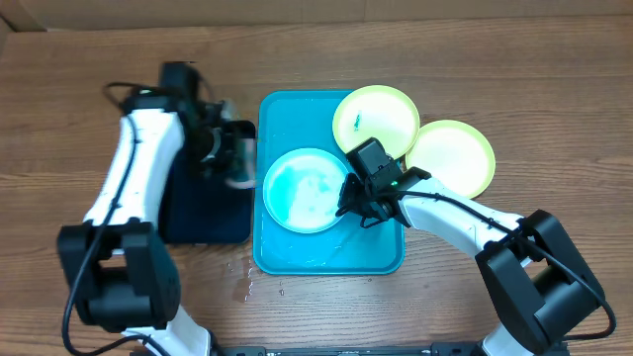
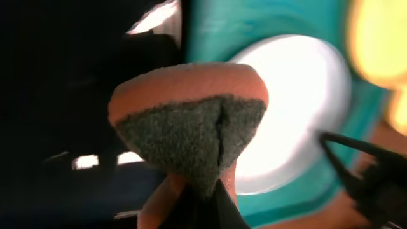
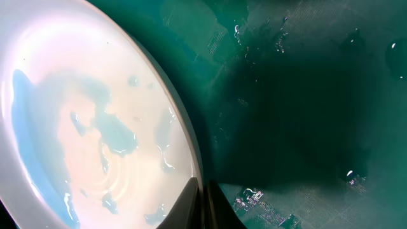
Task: Clean dirty plates on tray and stack at the side
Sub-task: 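Carry the sponge with the left gripper back onto the black tray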
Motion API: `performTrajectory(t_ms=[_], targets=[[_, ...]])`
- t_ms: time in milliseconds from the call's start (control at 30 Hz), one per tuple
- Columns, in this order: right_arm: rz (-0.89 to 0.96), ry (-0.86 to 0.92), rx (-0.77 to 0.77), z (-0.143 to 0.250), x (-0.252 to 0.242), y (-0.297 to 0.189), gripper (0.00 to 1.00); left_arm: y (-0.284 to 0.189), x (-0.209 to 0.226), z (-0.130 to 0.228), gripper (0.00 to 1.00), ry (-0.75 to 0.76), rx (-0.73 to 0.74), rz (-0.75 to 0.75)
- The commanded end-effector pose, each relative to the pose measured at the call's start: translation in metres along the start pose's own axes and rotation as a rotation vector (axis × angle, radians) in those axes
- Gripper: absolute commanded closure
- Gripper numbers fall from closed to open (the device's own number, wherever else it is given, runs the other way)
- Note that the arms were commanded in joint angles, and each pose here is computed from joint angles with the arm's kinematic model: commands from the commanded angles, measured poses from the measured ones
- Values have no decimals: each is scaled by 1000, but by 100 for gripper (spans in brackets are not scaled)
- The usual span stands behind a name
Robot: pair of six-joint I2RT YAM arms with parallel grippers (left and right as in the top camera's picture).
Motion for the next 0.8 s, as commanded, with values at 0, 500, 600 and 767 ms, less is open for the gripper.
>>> performTrajectory(t_ms=[0, 500, 600, 767], targets=[[-9, -5, 0, 1, 0, 0, 96, -13, 45, -1, 96, -141, -47, -266], [-11, -5, -2, 0, 1, 0, 95, 57, 88, 24, 96, -206, -50, -347], [-11, -5, -2, 0, 1, 0, 96, 62, 74, 20, 96, -118, -45, -224], [-11, -5, -3, 0, 1, 0, 96, 66, 49, 10, 96, 47, -76, -32]])
Point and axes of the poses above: each gripper's point midway between its finger pads, its own y axis out along the fingers, its own x axis along the line the jaws close on, z = x × y, the point moved 6 cm from there along -y, back along the fingers, and after that the axes turned 1 degree about -y, right-handed, at the moved point
